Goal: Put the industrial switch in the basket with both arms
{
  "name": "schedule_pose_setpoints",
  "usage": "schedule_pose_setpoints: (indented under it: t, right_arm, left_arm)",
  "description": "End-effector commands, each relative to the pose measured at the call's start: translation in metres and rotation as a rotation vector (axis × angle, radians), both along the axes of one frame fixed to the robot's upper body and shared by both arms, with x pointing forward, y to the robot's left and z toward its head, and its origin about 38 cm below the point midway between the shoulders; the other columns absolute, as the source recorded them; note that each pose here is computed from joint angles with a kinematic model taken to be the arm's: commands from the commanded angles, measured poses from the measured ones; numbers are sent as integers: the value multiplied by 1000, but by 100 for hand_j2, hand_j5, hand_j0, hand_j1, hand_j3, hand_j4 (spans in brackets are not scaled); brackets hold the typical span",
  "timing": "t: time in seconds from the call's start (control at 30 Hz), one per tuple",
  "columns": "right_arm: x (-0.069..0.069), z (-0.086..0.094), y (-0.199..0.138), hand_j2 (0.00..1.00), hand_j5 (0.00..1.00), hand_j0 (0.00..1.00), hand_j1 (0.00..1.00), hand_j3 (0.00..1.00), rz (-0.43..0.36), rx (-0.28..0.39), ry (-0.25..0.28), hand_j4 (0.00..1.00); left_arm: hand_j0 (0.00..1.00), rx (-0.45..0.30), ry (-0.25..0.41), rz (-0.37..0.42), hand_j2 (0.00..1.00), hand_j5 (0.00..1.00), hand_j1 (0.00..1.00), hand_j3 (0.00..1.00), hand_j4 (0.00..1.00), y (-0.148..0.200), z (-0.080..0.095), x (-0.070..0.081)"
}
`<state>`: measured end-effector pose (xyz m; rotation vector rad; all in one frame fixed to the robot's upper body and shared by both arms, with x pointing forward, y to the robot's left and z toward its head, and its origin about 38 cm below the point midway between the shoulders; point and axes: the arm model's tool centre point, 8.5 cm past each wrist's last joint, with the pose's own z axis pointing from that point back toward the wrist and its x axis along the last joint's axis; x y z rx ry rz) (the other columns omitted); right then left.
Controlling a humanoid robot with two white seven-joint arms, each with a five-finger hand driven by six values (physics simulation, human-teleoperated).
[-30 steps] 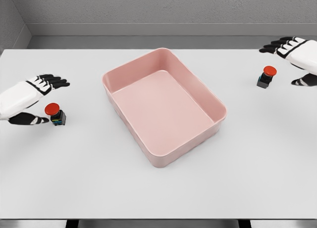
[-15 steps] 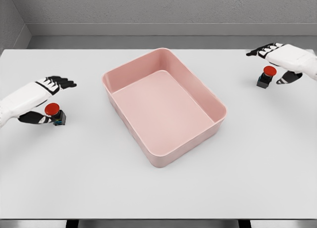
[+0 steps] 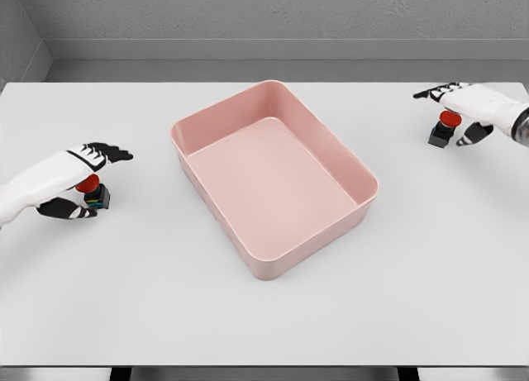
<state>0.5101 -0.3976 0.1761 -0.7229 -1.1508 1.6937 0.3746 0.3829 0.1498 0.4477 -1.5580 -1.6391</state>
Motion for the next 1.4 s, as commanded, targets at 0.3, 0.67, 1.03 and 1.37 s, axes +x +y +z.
schedule_pose_setpoints:
  t: [0.3, 0.67, 1.03, 1.37]
  right_arm:
    - [15, -3, -5, 100, 100, 100, 100, 100, -63, 4, 9, 100]
    - [20, -8, -4, 94, 94, 94, 94, 94, -71, -16, 18, 94]
    - [17, -10, 1, 76, 76, 76, 76, 76, -29, -23, 42, 76]
    - [17, -11, 0, 63, 63, 63, 63, 63, -28, -30, 45, 63]
  left_arm:
    - [87, 13, 25, 38, 87, 87, 87, 87, 87, 13, -5, 4]
    - [67, 37, 58, 21, 67, 67, 67, 67, 67, 11, -8, 4]
    - [46, 44, 82, 9, 46, 46, 46, 46, 46, 9, -9, 4]
    - [46, 24, 57, 1, 46, 46, 46, 46, 46, 10, 7, 6]
